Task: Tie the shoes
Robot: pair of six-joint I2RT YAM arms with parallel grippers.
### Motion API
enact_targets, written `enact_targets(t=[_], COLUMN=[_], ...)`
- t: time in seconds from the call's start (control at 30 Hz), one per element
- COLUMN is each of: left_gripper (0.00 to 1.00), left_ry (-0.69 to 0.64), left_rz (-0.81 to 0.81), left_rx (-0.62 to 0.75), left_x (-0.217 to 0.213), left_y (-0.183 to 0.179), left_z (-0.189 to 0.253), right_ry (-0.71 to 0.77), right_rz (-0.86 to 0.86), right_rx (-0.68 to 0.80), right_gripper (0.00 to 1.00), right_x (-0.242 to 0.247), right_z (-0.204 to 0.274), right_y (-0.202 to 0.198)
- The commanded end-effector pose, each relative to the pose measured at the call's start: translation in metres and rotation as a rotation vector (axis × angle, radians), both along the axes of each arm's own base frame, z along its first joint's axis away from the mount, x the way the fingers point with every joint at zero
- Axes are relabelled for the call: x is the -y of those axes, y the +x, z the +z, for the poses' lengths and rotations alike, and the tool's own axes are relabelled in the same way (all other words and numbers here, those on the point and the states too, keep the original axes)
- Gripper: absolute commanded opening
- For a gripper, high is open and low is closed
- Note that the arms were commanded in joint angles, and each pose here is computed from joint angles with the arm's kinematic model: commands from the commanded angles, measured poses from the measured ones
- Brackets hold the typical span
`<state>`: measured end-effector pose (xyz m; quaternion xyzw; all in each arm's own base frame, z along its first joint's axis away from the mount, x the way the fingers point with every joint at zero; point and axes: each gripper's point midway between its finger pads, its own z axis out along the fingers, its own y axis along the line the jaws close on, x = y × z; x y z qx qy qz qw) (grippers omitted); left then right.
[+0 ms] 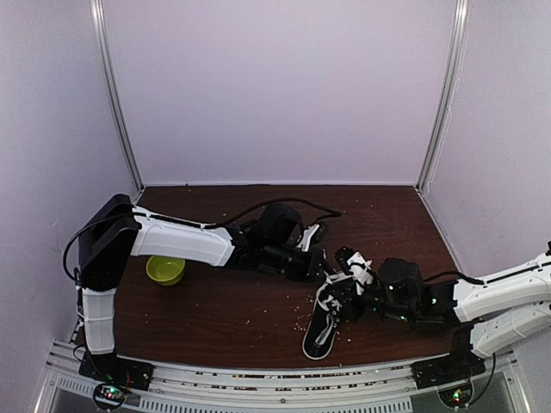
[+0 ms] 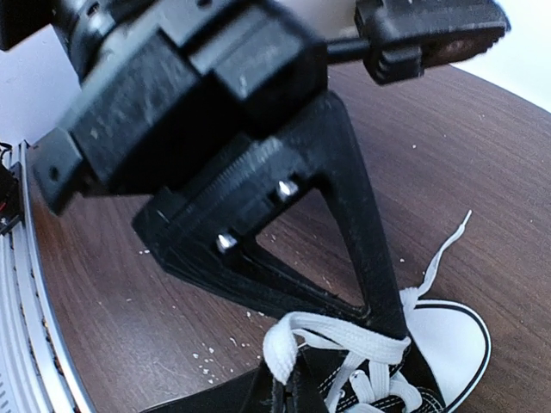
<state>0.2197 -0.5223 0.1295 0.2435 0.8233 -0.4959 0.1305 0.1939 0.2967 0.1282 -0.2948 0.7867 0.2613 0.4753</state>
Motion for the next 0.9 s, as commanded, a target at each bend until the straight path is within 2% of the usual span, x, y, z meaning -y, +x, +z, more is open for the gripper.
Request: enact_targets(t=[0.0,0.23,0.4,0.6,0.87], left_gripper=[0.0,0.0,0.0,0.0,0.0], left_ry=[-0.037,-0.043,-0.039,-0.042,0.011], left_rz=[0.016,0.016,0.015,-0.003,-0.005], left_rx=[0.024,0.028,0.016,-0.004,-0.031], left_x=[0.004,0.004,0.002,0.0,-0.011], left_y=[0.01,0.009,0.007,0.0,-0.005], left_z=[0.017,0.021,0.021,0.021,0.002], right_ry=[-0.071,-0.213,-0.259,-0.212,-0.099], right_rz=[-0.062,-0.185,-0.32,-0.392,-0.325], right_rx=[0.003,0.007,0.046,0.082,0.04], right_gripper=[0.0,0.0,0.0,0.0,0.0], right_x=[0.007,0.018,0.025,0.014,-0.004], right_z=[-0.02,-0.04,-0.04,-0.031,-0.035], right_y=[0.005,0.02,0.037,0.053,0.051])
